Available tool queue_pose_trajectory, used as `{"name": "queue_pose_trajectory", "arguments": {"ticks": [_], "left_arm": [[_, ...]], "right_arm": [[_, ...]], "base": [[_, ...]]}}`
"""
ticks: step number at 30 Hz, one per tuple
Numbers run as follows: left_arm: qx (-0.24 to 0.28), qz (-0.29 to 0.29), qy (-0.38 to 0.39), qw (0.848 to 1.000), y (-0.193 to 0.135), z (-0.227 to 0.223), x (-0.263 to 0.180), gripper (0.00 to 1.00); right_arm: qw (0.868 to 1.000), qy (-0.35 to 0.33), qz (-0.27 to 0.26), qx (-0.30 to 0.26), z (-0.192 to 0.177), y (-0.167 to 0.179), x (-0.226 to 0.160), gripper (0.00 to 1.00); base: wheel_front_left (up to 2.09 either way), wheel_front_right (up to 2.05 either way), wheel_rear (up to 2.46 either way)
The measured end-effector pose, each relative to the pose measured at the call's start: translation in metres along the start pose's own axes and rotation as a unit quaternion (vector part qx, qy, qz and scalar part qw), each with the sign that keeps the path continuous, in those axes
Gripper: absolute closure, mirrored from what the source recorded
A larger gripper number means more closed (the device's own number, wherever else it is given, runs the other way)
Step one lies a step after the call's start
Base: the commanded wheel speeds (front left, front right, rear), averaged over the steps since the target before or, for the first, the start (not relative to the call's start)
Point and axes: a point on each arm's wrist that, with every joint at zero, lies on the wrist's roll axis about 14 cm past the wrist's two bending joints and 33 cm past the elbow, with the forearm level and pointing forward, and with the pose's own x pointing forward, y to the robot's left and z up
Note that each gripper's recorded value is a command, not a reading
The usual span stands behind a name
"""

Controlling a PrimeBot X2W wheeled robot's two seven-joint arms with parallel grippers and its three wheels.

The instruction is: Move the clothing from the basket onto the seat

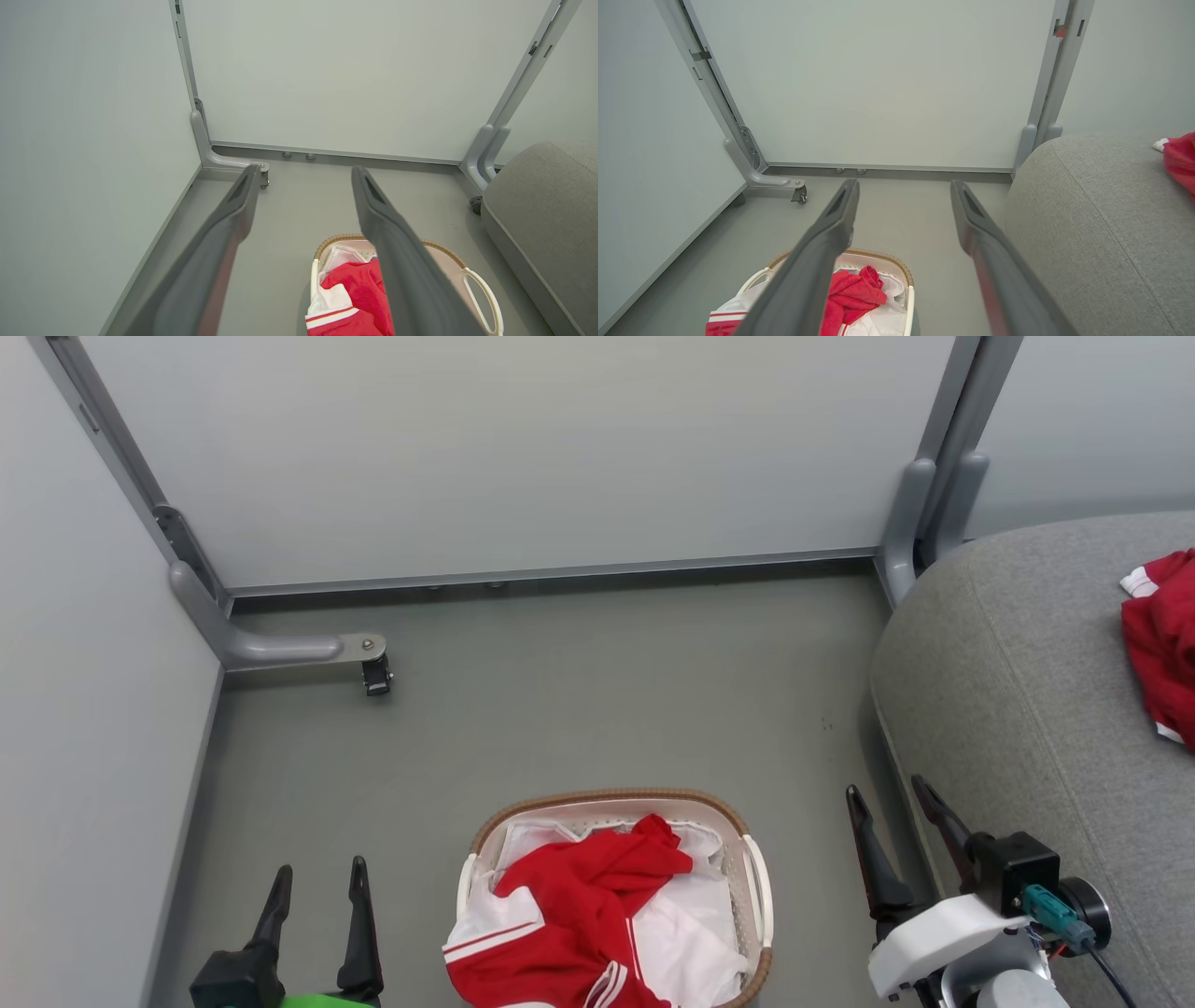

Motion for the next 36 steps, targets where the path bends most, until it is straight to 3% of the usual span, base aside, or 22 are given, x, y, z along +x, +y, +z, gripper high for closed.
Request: {"name": "queue_pose_trajectory", "arguments": {"ticks": [8, 18, 26, 36], "left_arm": [[0.008, -0.021, 0.017, 1.000, -0.012, -0.010, 0.004, 0.00], [0.051, -0.133, 0.055, 0.988, -0.069, -0.034, 0.050, 0.00], [0.115, -0.238, 0.141, 0.954, -0.112, -0.096, 0.085, 0.00], [0.184, -0.292, 0.281, 0.895, -0.114, -0.195, 0.123, 0.00]], "right_arm": [[1.000, 0.006, -0.005, 0.001, -0.004, -0.004, 0.003, 0.00], [1.000, 0.001, -0.011, -0.012, -0.005, -0.017, 0.034, 0.00], [1.000, 0.012, -0.010, -0.024, -0.020, -0.027, 0.064, 0.00], [0.999, 0.035, -0.033, -0.022, -0.054, -0.058, 0.092, 0.00]], "base": [[0.00, 0.00, 0.00], [0.00, 0.00, 0.00], [0.00, 0.00, 0.00], [0.00, 0.00, 0.00]]}}
